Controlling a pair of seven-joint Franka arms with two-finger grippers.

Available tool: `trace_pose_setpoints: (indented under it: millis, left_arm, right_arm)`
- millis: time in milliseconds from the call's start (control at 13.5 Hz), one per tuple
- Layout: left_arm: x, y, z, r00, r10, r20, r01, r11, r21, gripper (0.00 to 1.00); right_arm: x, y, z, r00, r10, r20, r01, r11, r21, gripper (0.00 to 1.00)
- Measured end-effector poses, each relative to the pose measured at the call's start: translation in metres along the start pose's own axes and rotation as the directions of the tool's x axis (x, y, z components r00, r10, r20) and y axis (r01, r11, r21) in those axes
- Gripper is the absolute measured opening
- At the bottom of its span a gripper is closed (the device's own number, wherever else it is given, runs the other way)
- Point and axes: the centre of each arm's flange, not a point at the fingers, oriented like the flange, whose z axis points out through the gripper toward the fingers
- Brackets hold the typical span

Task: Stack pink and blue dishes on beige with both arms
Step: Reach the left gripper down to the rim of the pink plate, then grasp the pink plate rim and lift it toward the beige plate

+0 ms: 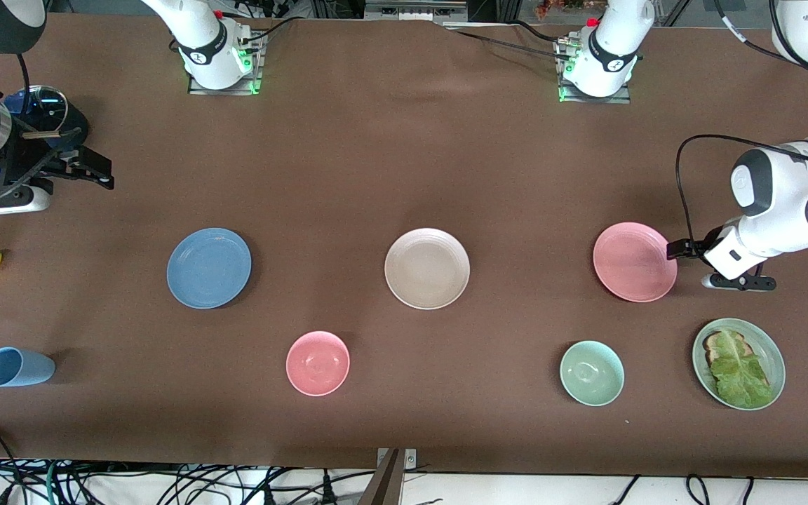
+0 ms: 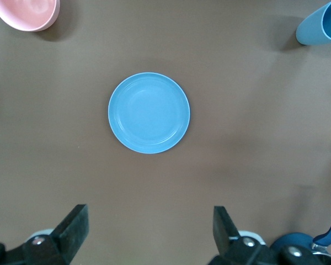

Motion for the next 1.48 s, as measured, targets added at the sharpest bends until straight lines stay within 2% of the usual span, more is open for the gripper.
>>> trace_pose_setpoints:
  millis: [444,593,667,889,1185,1259,1481]
  left_arm:
    - [-0.006,-0.016,0.044,0.998,0.01,0.055,-0.008,1.0,-0.026,1.0]
    - [-0.003,-0.01,0.049,0.998,0.007,0.057,-0.004,0.999,-0.042,0.96]
    - [-0.002,-0.007,0.051,0.998,0.007,0.058,-0.004,0.999,-0.05,0.88]
    - [0.0,-0.004,0.053,0.998,0.01,0.059,-0.007,0.999,-0.053,0.53]
    - [0.006,-0.006,0.05,0.999,0.007,0.048,-0.005,0.999,-0.052,0.12]
    - [0.009,-0.006,0.046,0.999,0.004,0.04,-0.001,0.998,-0.055,0.07]
    - [0.016,-0.007,0.036,0.999,0.005,0.036,-0.003,0.998,-0.055,0.07]
  right_arm:
    - [0.001,0.0,0.0,1.0,0.0,-0.005,0.0,1.0,0.0,1.0]
    - [0.001,0.0,0.0,1.0,0.0,-0.005,0.0,1.0,0.0,1.0]
    - [0.001,0.0,0.0,1.0,0.0,-0.005,0.0,1.0,0.0,1.0]
    - [0.001,0.0,0.0,1.0,0.0,-0.004,0.0,1.0,0.0,1.0]
    - [0.001,0.0,0.0,1.0,0.0,-0.004,0.0,1.0,0.0,1.0]
    - [0.001,0.0,0.0,1.0,0.0,-0.004,0.0,1.0,0.0,1.0]
    - [0.001,0.0,0.0,1.0,0.0,-0.004,0.0,1.0,0.0,1.0]
